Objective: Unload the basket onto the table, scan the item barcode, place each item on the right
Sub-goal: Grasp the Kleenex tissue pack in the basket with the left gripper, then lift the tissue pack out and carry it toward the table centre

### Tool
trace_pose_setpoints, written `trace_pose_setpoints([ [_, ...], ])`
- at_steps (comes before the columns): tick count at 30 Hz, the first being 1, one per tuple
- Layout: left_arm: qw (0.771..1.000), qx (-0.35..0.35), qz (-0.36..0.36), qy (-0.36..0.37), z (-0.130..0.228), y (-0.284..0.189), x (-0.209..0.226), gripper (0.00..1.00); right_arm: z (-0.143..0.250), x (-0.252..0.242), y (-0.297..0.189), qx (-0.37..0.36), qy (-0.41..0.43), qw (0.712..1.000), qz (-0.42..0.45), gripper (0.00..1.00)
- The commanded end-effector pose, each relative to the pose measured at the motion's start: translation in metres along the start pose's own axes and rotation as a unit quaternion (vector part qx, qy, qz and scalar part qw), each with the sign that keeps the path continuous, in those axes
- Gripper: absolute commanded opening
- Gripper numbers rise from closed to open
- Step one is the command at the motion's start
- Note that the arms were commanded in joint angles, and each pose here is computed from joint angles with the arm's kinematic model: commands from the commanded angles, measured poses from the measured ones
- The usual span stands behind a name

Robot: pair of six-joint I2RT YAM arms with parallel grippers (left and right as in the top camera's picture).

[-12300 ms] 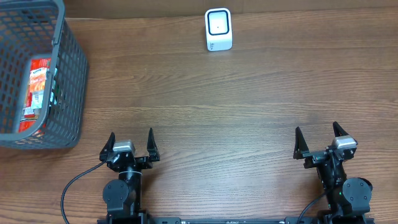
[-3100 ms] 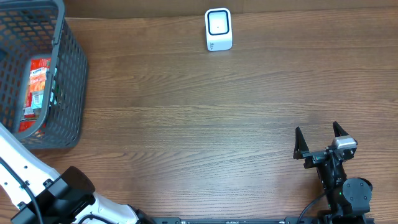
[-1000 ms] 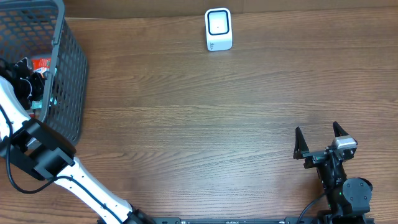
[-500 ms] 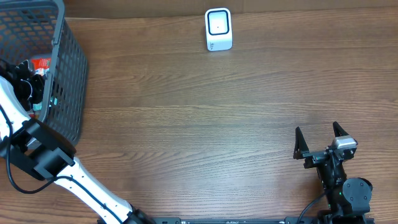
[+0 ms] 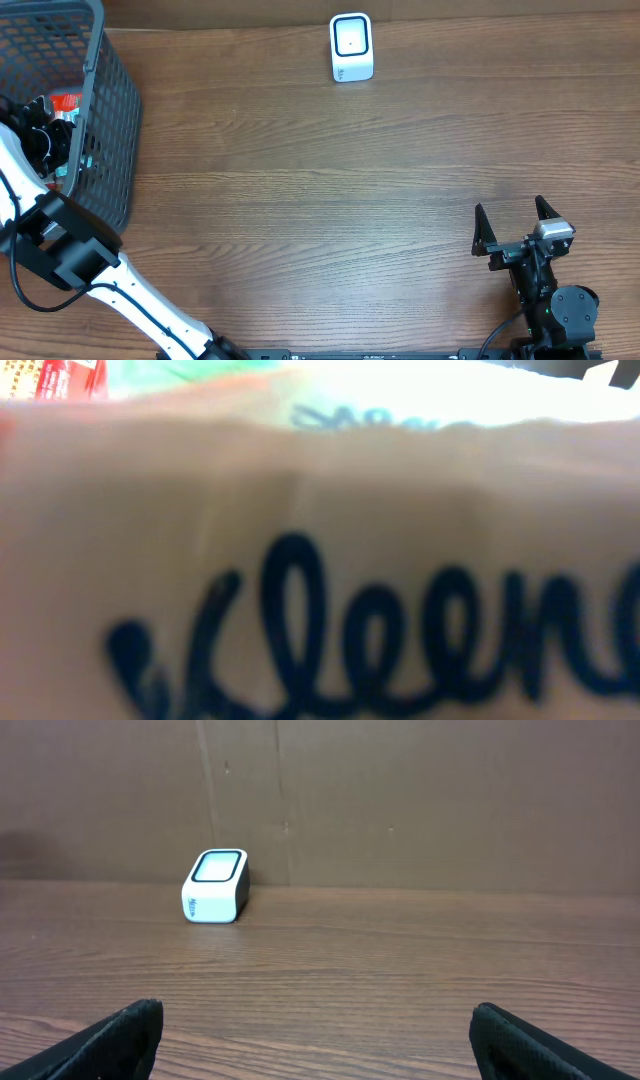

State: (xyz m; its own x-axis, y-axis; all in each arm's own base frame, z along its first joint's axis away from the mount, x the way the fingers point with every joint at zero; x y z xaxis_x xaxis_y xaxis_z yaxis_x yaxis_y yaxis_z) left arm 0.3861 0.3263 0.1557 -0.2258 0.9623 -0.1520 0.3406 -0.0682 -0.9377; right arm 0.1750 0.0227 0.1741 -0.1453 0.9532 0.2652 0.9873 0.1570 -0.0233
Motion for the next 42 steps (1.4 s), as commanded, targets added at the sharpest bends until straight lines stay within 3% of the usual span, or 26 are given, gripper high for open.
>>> trace_pose_setpoints([
  [1,1.0,0.005,-0.001,0.004,0.001,0.0,-0.001,0.37,0.002,-0.001,0.0,-0.002,-0.001,1.0,0.002,1.0],
  [14,0.994,-0.099,-0.051,0.011,-0.024,-0.091,-0.019,0.35,0.002,-0.001,0.0,-0.002,-0.001,1.0,0.002,1.0],
  [26,0.969,-0.228,-0.098,-0.003,-0.026,-0.206,-0.056,0.35,0.002,-0.001,0.0,-0.002,-0.001,1.0,0.002,1.0],
  [34,0.933,-0.349,-0.087,-0.02,0.001,-0.313,-0.115,0.35,0.002,-0.001,0.0,-0.002,-0.001,1.0,0.002,1.0],
  [42,0.913,-0.404,-0.045,0.044,0.037,-0.368,-0.199,0.35,0.002,-0.001,0.0,-0.002,-0.001,1.0,0.002,1.0],
])
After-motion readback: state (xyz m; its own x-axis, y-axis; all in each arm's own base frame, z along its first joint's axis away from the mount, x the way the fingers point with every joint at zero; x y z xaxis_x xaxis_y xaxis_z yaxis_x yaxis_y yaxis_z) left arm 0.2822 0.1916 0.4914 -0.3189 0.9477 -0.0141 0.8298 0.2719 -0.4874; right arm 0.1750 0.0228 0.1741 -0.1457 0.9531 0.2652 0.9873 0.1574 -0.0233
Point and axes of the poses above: each gripper's point midway between its finger pads, its own y axis out along the fingers, its own x axis along the line the jaws close on, z = x × y, the point moved 7 cm from there along -y, back along the fingers, and after that the axes turned 13 degrees about y, right-handed, at the moved point
